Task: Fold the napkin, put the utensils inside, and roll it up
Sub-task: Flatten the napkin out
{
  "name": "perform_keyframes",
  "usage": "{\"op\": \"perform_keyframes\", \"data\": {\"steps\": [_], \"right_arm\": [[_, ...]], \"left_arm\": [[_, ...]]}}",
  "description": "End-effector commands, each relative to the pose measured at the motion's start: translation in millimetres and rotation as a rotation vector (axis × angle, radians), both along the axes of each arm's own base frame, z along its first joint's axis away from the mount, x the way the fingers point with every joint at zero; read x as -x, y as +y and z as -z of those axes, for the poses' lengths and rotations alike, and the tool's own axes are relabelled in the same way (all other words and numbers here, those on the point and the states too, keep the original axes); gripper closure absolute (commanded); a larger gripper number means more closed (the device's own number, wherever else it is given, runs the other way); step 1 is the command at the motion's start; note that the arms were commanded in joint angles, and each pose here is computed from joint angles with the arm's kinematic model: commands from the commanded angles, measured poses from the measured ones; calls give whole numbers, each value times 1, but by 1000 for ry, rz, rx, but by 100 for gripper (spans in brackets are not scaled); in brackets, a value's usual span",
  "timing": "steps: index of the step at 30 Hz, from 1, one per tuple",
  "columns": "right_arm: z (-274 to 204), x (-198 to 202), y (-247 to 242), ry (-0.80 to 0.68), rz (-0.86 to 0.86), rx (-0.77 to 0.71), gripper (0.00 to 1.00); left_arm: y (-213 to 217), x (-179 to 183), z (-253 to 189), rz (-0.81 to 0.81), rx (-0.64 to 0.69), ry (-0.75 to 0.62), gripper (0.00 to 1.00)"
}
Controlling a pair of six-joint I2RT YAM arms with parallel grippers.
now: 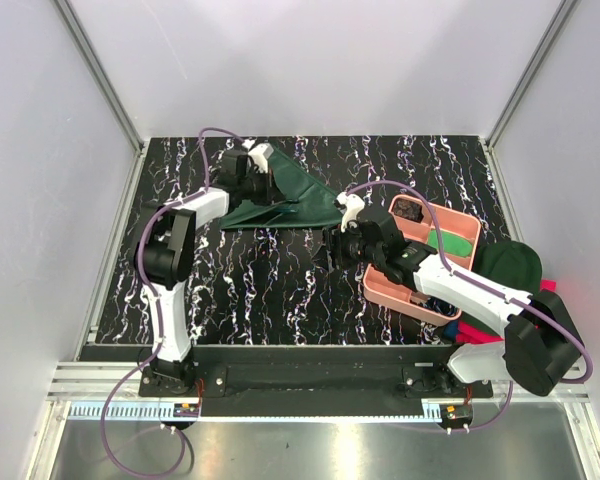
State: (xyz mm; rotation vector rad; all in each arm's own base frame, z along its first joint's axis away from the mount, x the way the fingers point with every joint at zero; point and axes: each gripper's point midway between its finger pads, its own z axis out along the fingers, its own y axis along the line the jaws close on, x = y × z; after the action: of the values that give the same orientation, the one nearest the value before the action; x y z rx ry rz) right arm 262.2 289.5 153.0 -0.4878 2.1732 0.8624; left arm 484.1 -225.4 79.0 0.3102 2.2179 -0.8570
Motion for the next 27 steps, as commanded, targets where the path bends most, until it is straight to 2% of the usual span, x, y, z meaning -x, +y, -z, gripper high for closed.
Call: {"op": "perform_keyframes", "data": {"steps": [1, 27], "right_arm": [[-11, -3, 5, -30, -7, -42, 37], [2, -6, 6, 11, 12, -26, 37]], "left_arm": [[-21, -4, -10, 81, 9, -49, 100], [-58, 18, 14, 178, -23, -19, 100]]}}
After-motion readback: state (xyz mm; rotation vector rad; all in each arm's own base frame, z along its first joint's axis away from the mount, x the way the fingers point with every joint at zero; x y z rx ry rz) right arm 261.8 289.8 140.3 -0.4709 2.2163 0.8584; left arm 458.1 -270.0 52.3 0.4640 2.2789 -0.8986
